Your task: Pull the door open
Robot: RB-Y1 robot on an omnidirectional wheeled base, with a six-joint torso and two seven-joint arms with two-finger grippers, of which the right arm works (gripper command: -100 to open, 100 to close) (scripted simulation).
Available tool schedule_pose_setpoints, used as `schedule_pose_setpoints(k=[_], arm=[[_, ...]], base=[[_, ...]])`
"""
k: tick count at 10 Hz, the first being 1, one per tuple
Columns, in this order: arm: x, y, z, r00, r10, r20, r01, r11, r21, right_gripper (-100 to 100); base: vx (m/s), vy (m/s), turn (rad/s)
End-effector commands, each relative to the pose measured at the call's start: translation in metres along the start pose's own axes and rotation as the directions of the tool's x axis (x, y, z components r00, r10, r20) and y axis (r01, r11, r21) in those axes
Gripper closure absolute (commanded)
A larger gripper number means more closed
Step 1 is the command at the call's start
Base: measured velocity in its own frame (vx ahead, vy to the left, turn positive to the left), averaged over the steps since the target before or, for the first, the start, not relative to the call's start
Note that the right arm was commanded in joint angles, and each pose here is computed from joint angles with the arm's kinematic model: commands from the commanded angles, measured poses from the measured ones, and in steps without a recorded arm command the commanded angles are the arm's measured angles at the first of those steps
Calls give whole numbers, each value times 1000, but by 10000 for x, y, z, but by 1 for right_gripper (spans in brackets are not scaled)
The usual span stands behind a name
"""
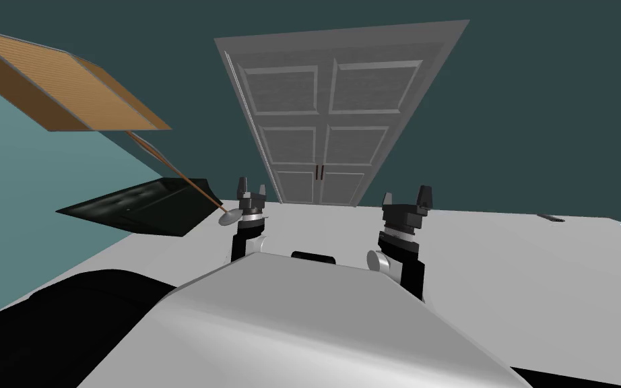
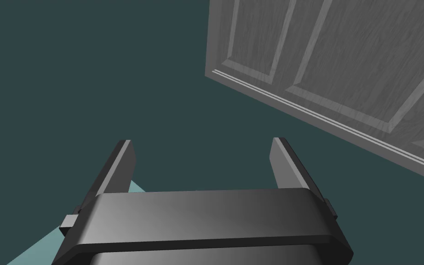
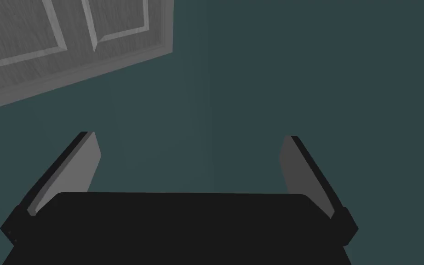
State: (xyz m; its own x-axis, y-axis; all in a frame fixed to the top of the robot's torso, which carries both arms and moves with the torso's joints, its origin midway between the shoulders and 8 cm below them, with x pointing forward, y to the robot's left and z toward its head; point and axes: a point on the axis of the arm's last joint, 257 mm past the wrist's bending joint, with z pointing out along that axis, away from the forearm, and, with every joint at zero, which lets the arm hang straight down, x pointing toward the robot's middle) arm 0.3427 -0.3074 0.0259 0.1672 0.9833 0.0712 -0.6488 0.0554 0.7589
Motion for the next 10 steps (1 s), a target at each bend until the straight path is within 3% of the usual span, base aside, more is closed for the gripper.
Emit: schedule_pose_setpoints(k=[1,5,10], arm=[[7,-100,-31,999,42,-4,-42,999,16,-100],[16,-306,-103,991,130,-7,-130,990,50,-100],[18,-593,-222,968,250,3,-249,963,98,-100]], base=[[112,19,47],[164,21,45],[119,26,43]])
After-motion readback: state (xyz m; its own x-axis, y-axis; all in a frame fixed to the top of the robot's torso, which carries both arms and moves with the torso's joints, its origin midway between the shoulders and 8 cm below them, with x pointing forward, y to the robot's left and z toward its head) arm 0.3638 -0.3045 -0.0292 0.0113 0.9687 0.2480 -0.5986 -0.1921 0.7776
